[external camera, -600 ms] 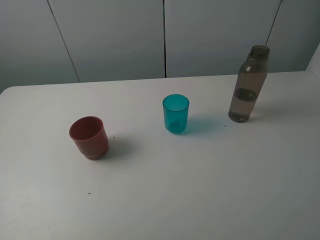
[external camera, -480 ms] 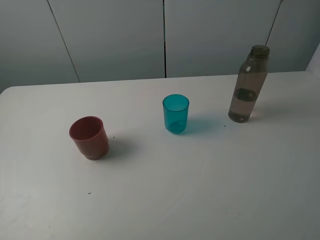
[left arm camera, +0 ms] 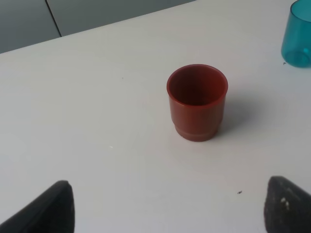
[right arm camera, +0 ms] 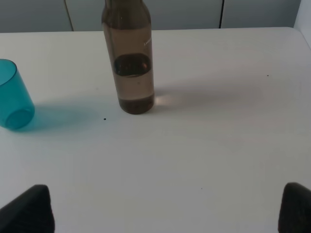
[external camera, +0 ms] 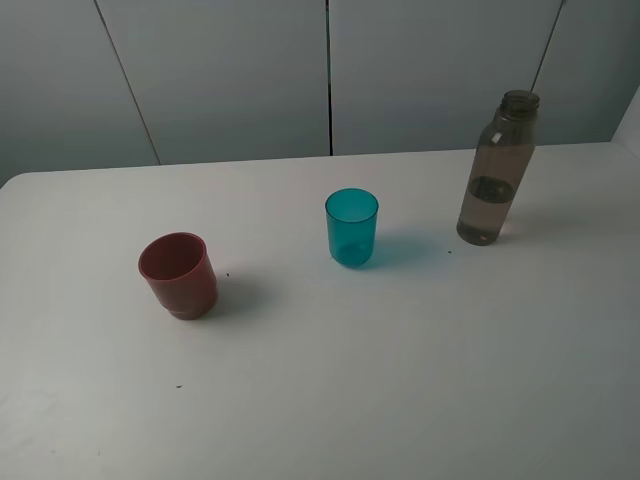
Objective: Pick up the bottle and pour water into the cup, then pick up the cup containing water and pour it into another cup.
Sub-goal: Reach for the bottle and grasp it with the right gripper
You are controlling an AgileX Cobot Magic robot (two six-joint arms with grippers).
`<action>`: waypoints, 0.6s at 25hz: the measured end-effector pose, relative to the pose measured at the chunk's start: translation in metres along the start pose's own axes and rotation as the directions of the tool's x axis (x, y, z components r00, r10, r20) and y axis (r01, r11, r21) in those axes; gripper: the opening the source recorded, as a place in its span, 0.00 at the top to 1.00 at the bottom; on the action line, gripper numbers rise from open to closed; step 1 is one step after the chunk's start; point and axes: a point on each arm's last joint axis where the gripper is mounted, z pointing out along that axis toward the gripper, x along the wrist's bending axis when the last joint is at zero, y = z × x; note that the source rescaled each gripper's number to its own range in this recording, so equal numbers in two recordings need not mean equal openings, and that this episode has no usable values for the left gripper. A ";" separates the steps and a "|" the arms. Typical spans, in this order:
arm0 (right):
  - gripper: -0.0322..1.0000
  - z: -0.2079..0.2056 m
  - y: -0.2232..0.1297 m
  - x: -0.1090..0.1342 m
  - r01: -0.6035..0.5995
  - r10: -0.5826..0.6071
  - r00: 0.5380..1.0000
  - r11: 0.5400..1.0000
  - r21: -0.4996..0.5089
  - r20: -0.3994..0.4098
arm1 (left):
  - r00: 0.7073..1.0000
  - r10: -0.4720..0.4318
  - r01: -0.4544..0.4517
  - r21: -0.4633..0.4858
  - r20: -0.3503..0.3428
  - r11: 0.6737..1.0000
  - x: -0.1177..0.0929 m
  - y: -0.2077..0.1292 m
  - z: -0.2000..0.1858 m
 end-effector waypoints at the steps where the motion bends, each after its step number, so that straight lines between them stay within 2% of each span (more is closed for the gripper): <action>1: 0.00 0.000 0.000 0.000 0.000 0.000 1.000 1.000 0.000 0.000 | 1.000 0.000 0.000 0.000 0.000 1.000 0.000 0.000 0.000; 15: 0.00 0.000 0.000 -0.001 0.004 -0.004 1.000 1.000 0.000 0.004 | 1.000 0.000 0.000 0.000 0.000 1.000 0.000 0.000 0.000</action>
